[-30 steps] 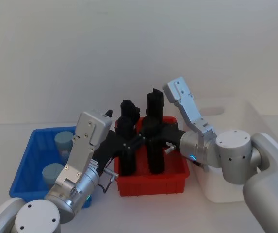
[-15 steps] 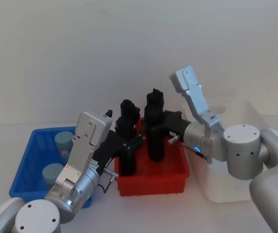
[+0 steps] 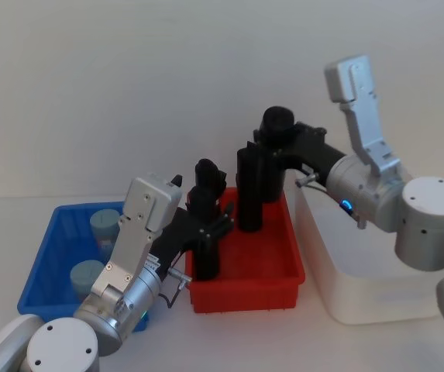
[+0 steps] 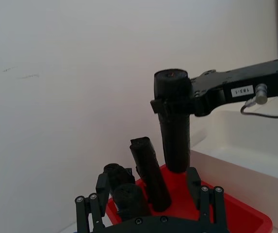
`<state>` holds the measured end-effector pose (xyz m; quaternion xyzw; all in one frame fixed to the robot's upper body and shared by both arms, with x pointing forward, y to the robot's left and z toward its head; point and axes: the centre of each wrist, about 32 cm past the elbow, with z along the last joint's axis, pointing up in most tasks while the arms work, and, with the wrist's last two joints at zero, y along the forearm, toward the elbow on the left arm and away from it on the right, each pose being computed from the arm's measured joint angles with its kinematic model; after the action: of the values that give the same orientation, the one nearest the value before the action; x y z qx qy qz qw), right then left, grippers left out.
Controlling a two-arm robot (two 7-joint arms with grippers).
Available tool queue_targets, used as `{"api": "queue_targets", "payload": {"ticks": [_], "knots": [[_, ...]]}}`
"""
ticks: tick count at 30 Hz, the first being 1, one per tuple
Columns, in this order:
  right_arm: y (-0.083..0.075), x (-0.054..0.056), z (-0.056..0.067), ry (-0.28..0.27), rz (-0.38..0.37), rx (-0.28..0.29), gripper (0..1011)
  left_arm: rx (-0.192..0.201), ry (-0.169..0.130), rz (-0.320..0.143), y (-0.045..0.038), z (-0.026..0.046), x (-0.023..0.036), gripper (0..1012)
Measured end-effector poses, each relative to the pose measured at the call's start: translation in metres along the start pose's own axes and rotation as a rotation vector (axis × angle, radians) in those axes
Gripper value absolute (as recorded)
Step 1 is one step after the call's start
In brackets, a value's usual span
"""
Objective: Pick the cotton swabs from the blue box and place them into the white box.
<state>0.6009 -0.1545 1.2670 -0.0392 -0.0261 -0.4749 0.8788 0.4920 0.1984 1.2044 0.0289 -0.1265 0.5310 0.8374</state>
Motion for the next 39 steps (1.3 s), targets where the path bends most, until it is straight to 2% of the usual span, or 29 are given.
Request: {"api": "queue_targets", "payload": {"ticks": [9,18,24,31,34,36,37,39], "knots": [[-0.022,0.014,0.008,-0.005,-0.117,0.100,456,0.000,0.000,0.000,0.0000,0.0000,0.0000,1004],[-0.038,0.023,0.003,-0.004,-0.240,0.141,457,0.000,0.000,0.000,0.0000,0.0000,0.0000,1004],[-0.047,0.028,-0.009,0.007,-0.336,0.140,457,0.000,0.000,0.000,0.0000,0.0000,0.0000,1004],[-0.051,0.031,-0.032,0.041,-0.434,0.099,457,0.000,0.000,0.000,0.0000,0.0000,0.0000,1004],[-0.052,0.032,-0.043,0.060,-0.479,0.077,535,0.000,0.000,0.000,0.0000,0.0000,0.0000,1004],[-0.052,0.032,-0.047,0.065,-0.494,0.070,590,0.000,0.000,0.000,0.0000,0.0000,0.0000,1004],[-0.052,0.032,-0.050,0.070,-0.506,0.063,650,0.000,0.000,0.000,0.0000,0.0000,0.0000,1004],[-0.053,0.033,-0.053,0.075,-0.518,0.057,684,0.000,0.000,0.000,0.0000,0.0000,0.0000,1004]]}}
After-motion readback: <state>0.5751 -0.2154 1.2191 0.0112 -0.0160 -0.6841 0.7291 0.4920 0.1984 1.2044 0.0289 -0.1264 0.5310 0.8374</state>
